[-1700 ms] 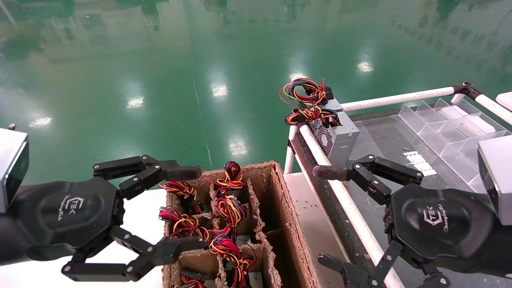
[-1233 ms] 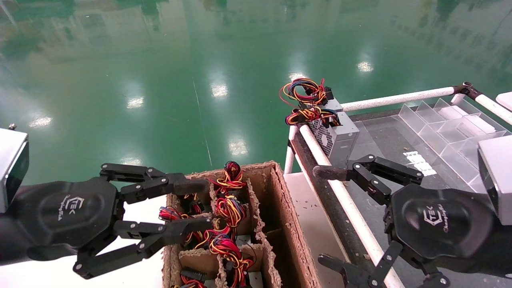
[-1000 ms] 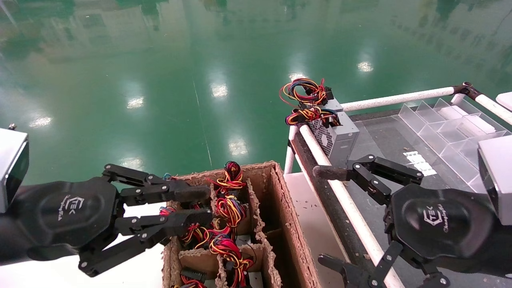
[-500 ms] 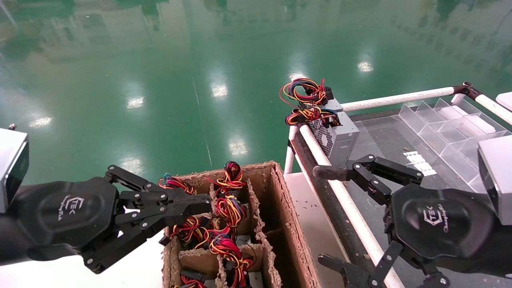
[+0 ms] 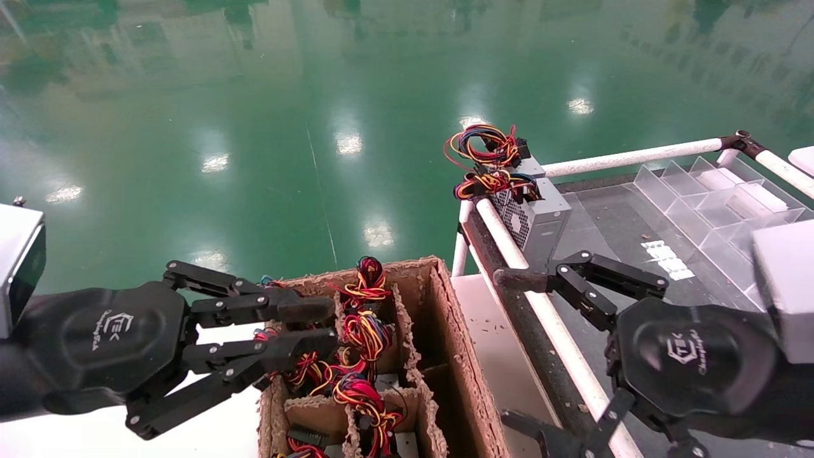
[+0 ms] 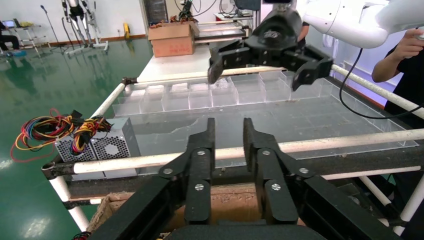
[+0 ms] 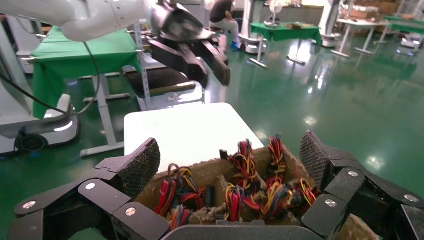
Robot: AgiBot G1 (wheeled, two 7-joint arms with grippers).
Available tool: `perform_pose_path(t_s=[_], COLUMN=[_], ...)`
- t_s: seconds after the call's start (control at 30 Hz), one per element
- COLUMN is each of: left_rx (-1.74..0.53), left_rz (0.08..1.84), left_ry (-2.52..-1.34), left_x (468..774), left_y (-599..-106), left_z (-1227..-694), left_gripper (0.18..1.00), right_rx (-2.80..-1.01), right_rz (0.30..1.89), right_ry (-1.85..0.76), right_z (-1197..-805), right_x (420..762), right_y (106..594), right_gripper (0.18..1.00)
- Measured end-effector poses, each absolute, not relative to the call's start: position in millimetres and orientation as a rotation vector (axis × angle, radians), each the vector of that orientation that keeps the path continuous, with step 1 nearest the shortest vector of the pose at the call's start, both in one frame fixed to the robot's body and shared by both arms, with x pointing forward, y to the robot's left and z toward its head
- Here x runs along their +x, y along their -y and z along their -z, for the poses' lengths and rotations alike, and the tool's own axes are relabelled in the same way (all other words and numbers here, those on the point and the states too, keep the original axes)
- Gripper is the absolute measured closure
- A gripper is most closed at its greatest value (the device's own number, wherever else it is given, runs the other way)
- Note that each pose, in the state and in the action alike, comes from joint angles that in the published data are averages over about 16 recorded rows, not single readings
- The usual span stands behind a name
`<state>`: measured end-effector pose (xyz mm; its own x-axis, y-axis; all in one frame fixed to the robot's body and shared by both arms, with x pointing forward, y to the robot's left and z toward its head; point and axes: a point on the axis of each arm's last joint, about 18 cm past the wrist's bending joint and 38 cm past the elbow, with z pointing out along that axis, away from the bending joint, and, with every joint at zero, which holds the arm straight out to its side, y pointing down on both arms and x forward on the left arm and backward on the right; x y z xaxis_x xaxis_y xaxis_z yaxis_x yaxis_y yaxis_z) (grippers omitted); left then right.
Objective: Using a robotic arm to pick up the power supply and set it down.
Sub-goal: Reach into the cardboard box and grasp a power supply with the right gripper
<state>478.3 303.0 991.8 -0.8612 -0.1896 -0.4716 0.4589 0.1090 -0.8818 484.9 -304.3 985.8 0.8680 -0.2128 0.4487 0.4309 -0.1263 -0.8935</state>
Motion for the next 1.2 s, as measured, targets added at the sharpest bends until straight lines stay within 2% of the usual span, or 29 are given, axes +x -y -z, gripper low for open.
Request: perform_pose_path(t_s=[0.33,0.87,1.2], left_rx=[0.261,0.261,0.261], left_rz=[1.803,1.803,1.803], left_ry=[-1.919,-1.919,-1.919], left_x=[478.3,478.3,478.3], left_y=[-303.0,-303.0,-303.0], left_z=[-991.8,-991.8,-991.8], left_gripper=[0.763,0.377,0.242], right_rx=[-1.681,-1.874,-1.963], right_rz=[0.508,0.281,0.194], right_ry=[0.086,0.086,0.125], right_z=[-961.4,-910.5,-884.5], right_x=[508.7,553.9,566.9], right_y=[292.6,233.4,206.4], right_gripper=[0.178,0.178,0.193])
